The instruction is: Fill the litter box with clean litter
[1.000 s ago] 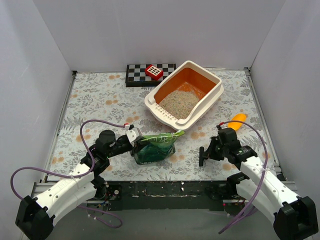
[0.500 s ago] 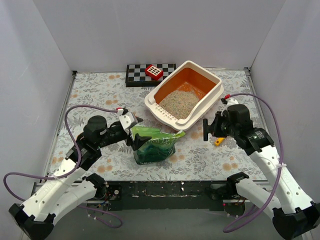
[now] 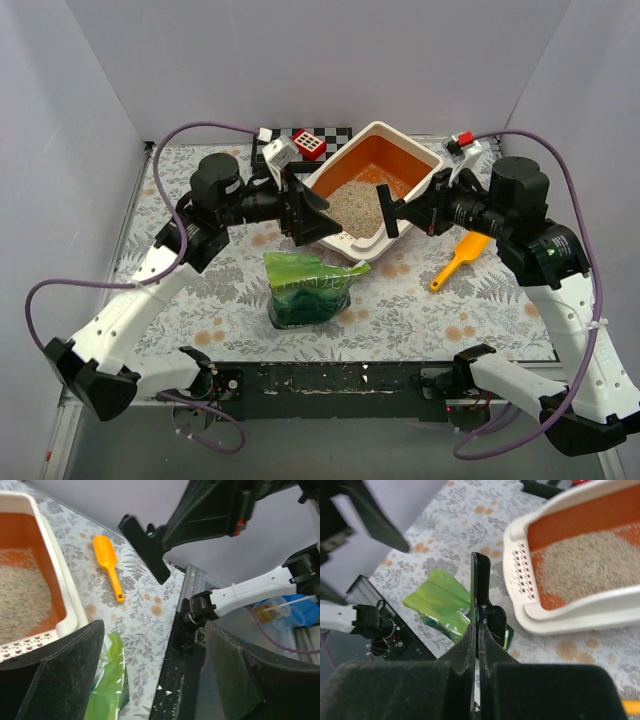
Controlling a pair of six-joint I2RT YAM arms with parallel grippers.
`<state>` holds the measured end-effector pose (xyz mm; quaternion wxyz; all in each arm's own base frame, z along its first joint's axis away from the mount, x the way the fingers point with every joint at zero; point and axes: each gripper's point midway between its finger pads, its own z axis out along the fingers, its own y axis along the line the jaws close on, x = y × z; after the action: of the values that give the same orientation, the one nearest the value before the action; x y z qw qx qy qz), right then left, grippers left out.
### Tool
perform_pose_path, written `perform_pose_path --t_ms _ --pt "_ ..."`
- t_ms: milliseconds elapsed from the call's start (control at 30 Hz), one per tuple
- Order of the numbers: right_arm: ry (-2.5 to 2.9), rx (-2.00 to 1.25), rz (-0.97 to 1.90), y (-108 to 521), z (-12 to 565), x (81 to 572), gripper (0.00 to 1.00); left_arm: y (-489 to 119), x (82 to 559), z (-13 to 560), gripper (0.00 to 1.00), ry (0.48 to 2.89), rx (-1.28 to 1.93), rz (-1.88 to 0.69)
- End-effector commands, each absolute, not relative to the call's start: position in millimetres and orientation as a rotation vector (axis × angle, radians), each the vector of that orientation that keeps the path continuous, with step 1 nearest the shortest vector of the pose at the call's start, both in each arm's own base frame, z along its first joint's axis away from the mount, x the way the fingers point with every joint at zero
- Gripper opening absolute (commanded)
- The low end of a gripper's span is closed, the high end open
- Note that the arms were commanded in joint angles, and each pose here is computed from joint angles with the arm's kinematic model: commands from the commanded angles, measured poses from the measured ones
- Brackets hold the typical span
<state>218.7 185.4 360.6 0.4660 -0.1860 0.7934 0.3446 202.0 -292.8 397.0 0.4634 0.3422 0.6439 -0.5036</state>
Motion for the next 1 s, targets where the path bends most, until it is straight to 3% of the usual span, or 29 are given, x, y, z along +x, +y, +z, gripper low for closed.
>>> perform_pose_path --t_ms 0,300,800,967 --pt "1.731 -0.614 1.016 207 427 199 0.01 -310 204 428 0.78 1.62 0.715 -1.523" --pt "1.698 -0.636 1.14 225 441 203 0.01 -319 214 444 0.78 1.557 0.607 -1.785" --pt "1.678 -0.674 1.304 244 437 202 0.01 -323 227 445 0.76 1.577 0.548 -1.797" --pt "1.683 -0.671 1.318 247 435 204 0.01 -325 228 444 0.68 1.578 0.56 -1.821"
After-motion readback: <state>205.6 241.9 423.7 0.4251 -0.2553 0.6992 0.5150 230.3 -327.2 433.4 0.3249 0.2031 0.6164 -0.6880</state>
